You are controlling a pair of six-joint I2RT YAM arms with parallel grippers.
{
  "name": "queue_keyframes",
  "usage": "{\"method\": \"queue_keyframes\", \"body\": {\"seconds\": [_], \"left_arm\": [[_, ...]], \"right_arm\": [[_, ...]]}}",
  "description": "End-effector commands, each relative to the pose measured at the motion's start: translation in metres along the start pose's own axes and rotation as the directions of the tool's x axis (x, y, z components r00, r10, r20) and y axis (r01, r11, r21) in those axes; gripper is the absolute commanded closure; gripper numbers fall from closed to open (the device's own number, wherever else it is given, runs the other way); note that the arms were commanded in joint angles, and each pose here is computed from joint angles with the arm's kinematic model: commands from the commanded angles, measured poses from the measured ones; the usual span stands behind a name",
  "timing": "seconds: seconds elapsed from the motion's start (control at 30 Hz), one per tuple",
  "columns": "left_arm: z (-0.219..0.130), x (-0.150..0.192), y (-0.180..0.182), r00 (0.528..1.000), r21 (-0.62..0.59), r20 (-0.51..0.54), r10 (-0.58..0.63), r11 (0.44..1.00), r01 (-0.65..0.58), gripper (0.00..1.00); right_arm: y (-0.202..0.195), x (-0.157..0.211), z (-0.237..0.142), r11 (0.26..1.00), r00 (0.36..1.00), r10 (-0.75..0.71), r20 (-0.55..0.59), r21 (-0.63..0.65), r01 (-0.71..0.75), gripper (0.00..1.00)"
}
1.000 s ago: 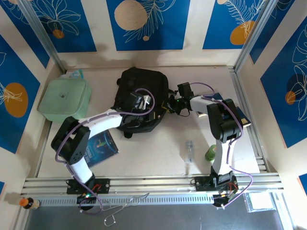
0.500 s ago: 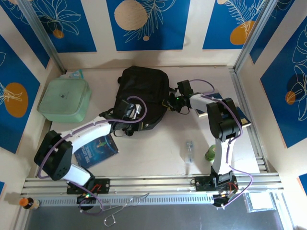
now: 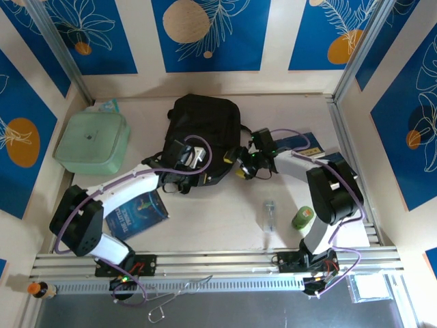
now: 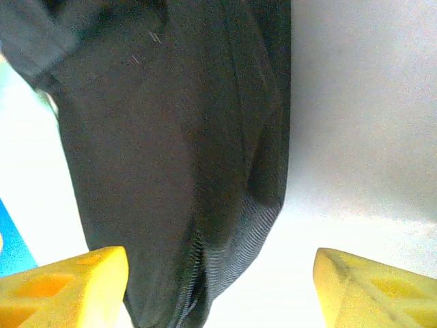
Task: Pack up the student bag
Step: Unzip the student bag at the top-center of the table.
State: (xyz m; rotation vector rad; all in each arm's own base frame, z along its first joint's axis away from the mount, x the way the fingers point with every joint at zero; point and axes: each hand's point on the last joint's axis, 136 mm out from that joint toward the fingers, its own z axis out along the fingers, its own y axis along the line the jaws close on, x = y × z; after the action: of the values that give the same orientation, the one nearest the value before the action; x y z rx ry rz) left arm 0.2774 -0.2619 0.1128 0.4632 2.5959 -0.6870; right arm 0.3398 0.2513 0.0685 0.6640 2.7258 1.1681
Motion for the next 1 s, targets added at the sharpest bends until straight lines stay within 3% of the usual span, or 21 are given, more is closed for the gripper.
{"method": "queue_keyframes", "body": {"seconds": [0.0,0.07,0.23,0.4,0.67,0.97], "left_arm": [[0.001,0.002,-0.008,0.999,0.021,-0.031,0.034,0.999,-0.033,1.00],[0.000,0.003,-0.007,0.998,0.016,-0.043,0.036,0.999,-0.035,1.00],[-0.006,0.010,0.003,0.995,-0.051,-0.088,0.045,0.997,-0.050,1.00],[-0.018,0.020,0.014,0.986,-0.115,-0.149,0.080,0.988,-0.098,1.00],[-0.032,0.036,0.048,0.972,-0.294,-0.222,0.077,0.945,-0.142,1.00],[-0.046,0.043,0.088,0.956,-0.486,-0.278,0.090,0.845,-0.221,1.00]], "right_arm": [[0.007,0.006,0.019,1.000,1.000,0.004,-0.020,0.001,-0.004,0.28],[0.008,0.003,0.026,1.000,1.000,0.002,-0.019,0.013,-0.002,0.32],[0.003,-0.005,0.032,0.999,1.000,-0.015,0.009,0.045,0.015,0.60],[-0.008,-0.017,0.027,0.995,0.998,-0.038,0.055,0.098,0.033,0.74],[-0.011,-0.034,0.021,0.989,0.991,-0.080,0.103,0.131,0.066,0.81],[-0.015,-0.061,0.009,0.983,0.981,-0.124,0.152,0.153,0.101,0.82]]}}
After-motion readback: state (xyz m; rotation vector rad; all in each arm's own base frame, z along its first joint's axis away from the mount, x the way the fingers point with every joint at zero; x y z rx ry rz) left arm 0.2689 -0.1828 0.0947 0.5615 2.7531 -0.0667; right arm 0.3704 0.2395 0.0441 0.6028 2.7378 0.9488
